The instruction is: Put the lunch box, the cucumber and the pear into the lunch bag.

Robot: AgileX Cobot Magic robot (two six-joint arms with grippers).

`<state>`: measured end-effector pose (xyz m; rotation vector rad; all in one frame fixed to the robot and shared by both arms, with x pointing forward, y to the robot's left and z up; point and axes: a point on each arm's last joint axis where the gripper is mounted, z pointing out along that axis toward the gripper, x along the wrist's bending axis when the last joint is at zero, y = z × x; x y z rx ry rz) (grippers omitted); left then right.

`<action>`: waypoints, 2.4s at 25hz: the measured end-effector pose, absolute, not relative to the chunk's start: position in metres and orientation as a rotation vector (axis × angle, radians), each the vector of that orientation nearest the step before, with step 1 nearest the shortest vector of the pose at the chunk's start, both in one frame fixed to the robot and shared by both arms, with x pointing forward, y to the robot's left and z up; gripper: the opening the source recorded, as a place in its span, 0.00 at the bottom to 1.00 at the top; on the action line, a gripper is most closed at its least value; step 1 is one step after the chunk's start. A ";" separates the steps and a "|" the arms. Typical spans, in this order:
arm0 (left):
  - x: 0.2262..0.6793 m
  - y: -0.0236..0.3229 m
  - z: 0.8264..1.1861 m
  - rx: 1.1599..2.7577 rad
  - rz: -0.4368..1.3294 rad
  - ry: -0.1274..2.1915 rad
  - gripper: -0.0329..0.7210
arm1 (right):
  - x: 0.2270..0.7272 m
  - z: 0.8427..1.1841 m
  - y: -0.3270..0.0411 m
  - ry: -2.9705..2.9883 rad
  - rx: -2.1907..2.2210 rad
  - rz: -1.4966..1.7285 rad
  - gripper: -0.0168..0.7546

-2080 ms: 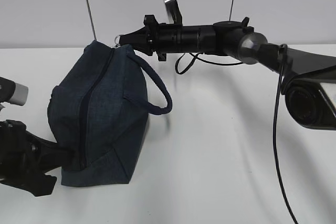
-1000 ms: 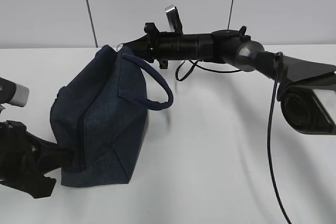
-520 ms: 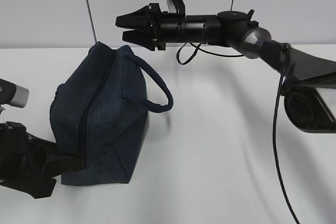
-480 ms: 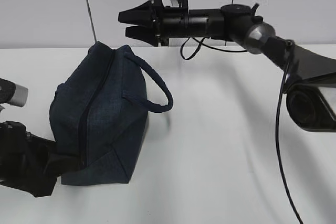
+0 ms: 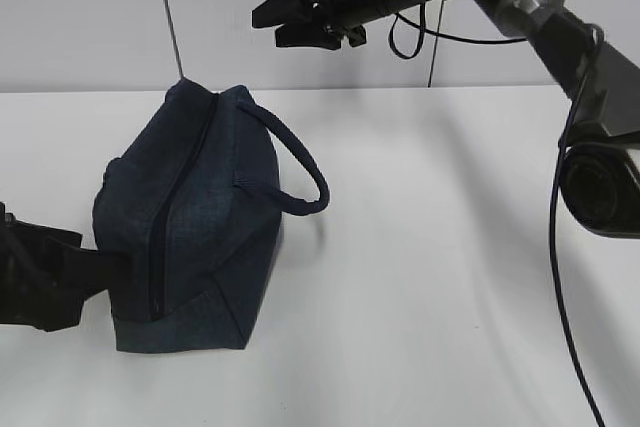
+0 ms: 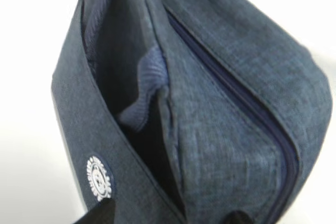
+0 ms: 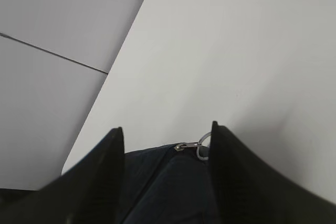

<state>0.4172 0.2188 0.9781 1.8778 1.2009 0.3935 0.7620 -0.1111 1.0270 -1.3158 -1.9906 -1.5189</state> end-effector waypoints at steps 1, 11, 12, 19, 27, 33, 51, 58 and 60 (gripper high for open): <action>0.417 0.219 0.980 1.871 0.400 1.199 0.56 | 0.760 1.034 -0.110 -2.002 -1.328 -1.517 0.53; 0.415 0.222 0.981 1.862 0.425 1.212 0.56 | 0.705 1.076 -0.023 -2.037 -1.103 -1.488 0.45; 0.415 0.222 0.981 1.861 0.426 1.212 0.56 | 0.699 1.078 -0.016 -2.011 -1.068 -1.487 0.44; 0.414 0.222 0.982 1.855 0.428 1.211 0.54 | 0.691 1.086 -0.008 -1.928 -0.966 -1.519 0.37; 0.414 0.222 0.982 1.855 0.427 1.211 0.47 | 0.700 1.073 -0.016 -2.102 -1.076 -1.474 0.34; 0.414 0.222 0.982 1.853 0.425 1.206 0.41 | 0.708 1.067 -0.025 -2.263 -1.232 -1.406 0.34; 0.413 0.221 0.983 1.852 0.422 1.203 0.36 | 0.702 1.096 -0.036 -2.335 -1.340 -1.418 0.34; 0.413 0.221 0.983 1.852 0.422 1.203 0.36 | 0.687 1.122 -0.031 -2.366 -1.145 -1.529 0.34; 0.413 0.221 0.983 1.852 0.422 1.203 0.36 | 0.682 1.132 -0.027 -2.378 -1.062 -1.599 0.34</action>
